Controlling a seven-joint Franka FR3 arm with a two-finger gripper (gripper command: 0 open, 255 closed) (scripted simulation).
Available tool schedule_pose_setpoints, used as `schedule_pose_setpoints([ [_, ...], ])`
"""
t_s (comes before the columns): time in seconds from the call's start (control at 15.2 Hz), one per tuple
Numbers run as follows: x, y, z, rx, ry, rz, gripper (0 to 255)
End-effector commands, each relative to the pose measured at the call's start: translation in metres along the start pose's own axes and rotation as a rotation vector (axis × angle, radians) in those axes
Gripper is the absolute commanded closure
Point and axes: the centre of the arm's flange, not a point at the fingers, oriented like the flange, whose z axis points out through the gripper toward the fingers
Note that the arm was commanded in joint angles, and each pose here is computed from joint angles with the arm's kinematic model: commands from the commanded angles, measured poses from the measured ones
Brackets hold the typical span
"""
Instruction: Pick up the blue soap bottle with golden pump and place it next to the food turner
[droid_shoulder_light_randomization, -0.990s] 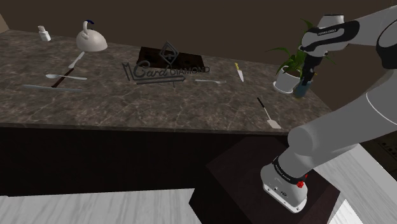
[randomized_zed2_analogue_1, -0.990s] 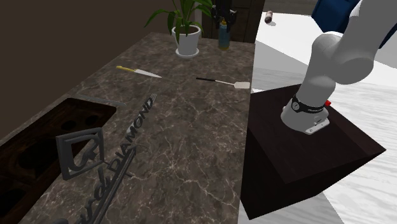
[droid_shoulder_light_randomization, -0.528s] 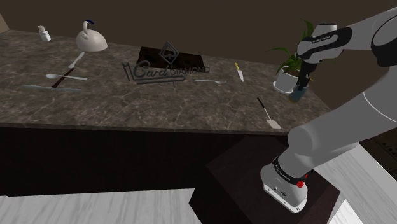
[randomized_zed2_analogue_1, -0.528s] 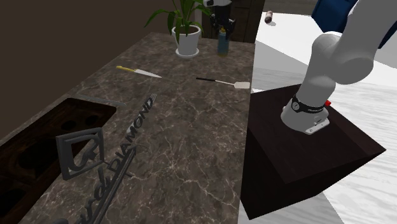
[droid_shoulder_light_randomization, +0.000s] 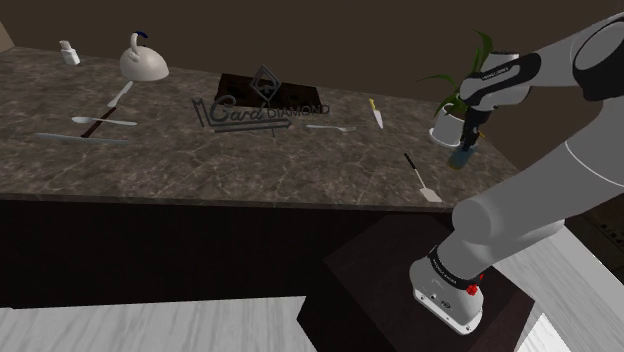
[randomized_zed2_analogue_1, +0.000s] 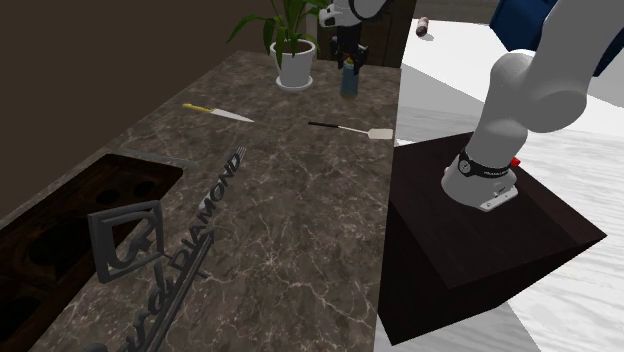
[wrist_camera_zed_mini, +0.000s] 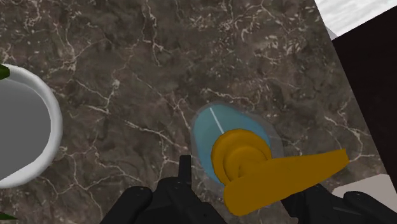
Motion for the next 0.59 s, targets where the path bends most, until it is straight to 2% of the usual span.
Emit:
schedule_pose_setpoints([
  [0.0, 0.002, 0.000, 0.012, -0.001, 0.000, 0.000, 255],
  [0.2, 0.006, -0.001, 0.029, -0.001, 0.000, 0.000, 255],
  [0.53, 0.006, -0.001, 0.029, -0.001, 0.000, 0.000, 255],
])
